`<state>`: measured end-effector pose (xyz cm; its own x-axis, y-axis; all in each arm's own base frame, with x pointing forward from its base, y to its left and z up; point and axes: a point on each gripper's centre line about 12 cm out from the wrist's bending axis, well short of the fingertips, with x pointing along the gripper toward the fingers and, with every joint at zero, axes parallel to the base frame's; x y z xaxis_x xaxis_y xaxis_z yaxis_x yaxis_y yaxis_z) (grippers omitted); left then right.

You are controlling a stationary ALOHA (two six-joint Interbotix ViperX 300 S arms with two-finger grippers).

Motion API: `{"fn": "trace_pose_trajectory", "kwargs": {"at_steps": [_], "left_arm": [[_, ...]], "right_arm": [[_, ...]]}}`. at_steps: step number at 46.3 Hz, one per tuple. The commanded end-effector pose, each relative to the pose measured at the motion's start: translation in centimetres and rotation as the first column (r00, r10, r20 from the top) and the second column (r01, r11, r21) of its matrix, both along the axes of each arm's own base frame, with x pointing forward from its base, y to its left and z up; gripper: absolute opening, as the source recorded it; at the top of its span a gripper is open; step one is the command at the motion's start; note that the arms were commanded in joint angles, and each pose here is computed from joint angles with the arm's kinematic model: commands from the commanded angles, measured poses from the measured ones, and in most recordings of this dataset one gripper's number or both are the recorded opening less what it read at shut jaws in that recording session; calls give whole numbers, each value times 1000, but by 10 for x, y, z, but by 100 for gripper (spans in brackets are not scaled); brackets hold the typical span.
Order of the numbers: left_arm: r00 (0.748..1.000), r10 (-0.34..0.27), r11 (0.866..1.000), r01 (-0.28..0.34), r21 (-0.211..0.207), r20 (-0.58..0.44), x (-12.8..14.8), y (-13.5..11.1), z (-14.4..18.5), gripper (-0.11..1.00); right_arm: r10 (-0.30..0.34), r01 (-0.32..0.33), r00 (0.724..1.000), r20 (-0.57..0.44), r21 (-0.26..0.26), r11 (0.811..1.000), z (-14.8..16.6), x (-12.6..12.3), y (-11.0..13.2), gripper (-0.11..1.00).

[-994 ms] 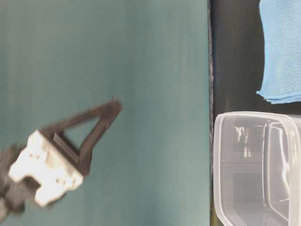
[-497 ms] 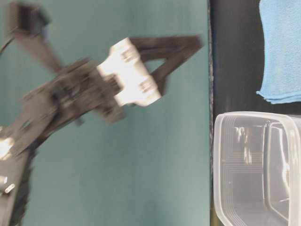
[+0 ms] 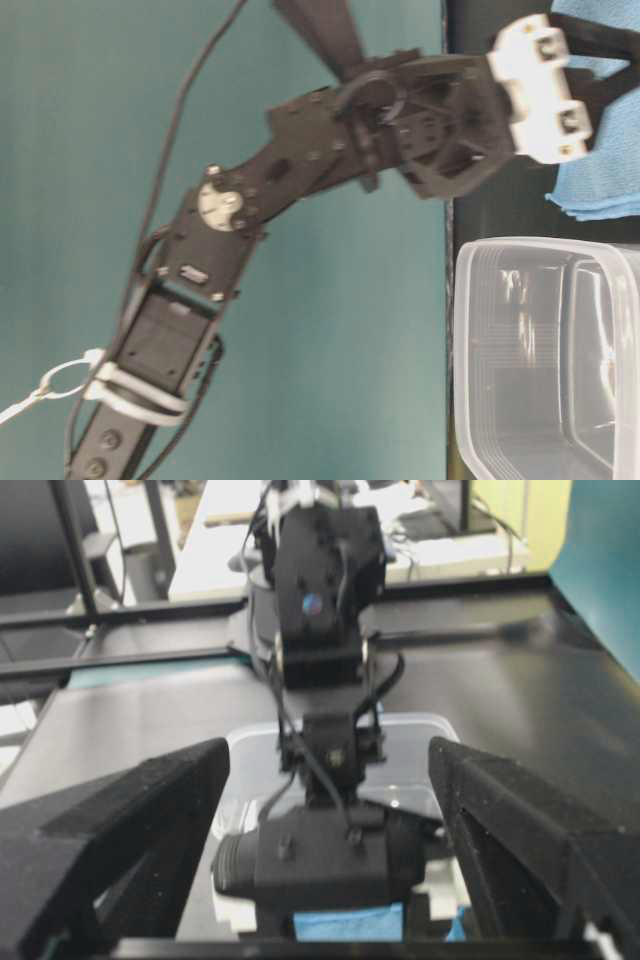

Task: Place the blue towel into the container with the left arm.
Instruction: 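Lower the left gripper and pinch the blue towel's near edge, then lift the towel and carry it left over the clear container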

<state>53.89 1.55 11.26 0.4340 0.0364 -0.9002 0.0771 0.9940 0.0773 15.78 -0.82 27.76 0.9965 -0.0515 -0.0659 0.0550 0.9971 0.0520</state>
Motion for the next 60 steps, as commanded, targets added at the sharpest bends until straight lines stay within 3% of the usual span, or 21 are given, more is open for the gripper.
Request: {"fn": "trace_pose_trajectory", "kwargs": {"at_steps": [1,11,14,20,26,35,45,52,60], "left_arm": [[1000,8,1000,-8,-2,-7,0,1,-5,89],[1000,6,1000,-6,-1,-30,-2,0,-8,81],[999,-4,1000,4,2,-35,-3,-2,-7,69],[999,-8,1000,9,5,-37,-3,-1,-2,33],[1000,-24,1000,23,13,11,-2,-3,25,6],[988,-47,999,44,22,150,-9,-13,106,6],[963,-46,999,40,28,267,-57,-12,198,6],[972,-27,999,22,26,234,-100,-5,215,6],[990,13,1000,-15,14,142,-142,4,188,6]], "right_arm": [[-2,2,1000,19,7,1000,8,1,0,78],[-5,4,1000,18,28,1000,7,1,-1,77],[-5,5,1000,19,33,999,7,1,-1,77],[-6,5,1000,27,43,999,8,0,0,77],[-7,5,999,38,53,999,11,-2,0,77],[-8,5,998,61,52,999,15,-5,0,77],[-6,2,997,78,51,999,17,-8,0,77],[-6,2,997,79,51,999,17,-8,0,77],[-8,4,997,78,51,999,16,-8,0,77]]}}
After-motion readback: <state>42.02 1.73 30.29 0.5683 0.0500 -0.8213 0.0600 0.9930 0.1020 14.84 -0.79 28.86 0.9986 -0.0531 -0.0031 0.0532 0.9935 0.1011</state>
